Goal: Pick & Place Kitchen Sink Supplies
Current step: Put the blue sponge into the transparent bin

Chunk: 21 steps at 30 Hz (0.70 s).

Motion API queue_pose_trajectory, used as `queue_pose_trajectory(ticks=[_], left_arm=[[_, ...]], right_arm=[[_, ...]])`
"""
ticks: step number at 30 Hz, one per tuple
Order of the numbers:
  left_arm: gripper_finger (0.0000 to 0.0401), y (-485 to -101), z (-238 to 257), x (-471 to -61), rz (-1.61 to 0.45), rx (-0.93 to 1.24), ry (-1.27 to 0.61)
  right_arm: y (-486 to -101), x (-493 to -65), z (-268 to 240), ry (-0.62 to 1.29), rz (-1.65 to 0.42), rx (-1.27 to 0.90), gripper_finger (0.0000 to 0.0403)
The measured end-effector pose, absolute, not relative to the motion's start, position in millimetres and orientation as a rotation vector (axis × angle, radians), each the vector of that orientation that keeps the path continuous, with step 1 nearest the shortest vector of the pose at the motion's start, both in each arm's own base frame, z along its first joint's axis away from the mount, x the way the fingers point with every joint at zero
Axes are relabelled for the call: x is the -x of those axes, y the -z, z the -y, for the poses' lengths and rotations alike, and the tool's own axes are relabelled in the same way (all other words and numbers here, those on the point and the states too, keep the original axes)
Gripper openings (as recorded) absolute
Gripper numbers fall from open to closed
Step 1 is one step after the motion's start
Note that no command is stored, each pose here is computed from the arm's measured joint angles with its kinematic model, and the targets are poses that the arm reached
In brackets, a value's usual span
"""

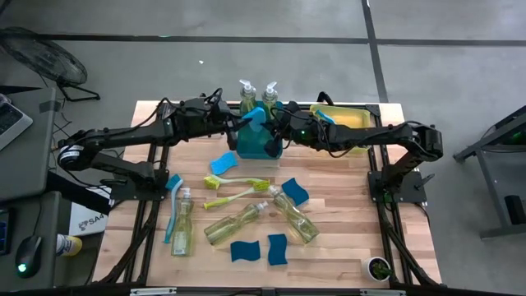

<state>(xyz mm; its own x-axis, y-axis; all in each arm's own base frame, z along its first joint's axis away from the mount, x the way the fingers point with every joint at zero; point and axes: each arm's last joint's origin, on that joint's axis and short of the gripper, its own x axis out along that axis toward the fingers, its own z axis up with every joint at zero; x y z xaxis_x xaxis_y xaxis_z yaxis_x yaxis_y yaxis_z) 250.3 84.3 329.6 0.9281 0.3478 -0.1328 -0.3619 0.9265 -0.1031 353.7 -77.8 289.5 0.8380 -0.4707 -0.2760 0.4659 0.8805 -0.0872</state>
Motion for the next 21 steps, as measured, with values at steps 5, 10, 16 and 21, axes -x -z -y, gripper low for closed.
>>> queue_pose_trajectory(ticks=[5,10,16,21], left_arm=[[0.0009,-330,-84,-250,-0.113,0.127,-0.365],[0.0008,-330,-85,-250,-0.113,0.124,-0.388],[0.0005,-329,-85,-246,-0.139,0.118,-0.440],[0.0003,-335,-85,-225,-0.180,0.077,-0.679]], right_arm=[[-289,-354,77,0.486,-0.296,0.016,0.0031],[-289,-354,76,0.452,-0.295,0.004,0.0102],[-296,-346,76,0.458,-0.291,-0.079,0.0202],[-307,-329,77,0.511,-0.338,-0.103,0.0244]])
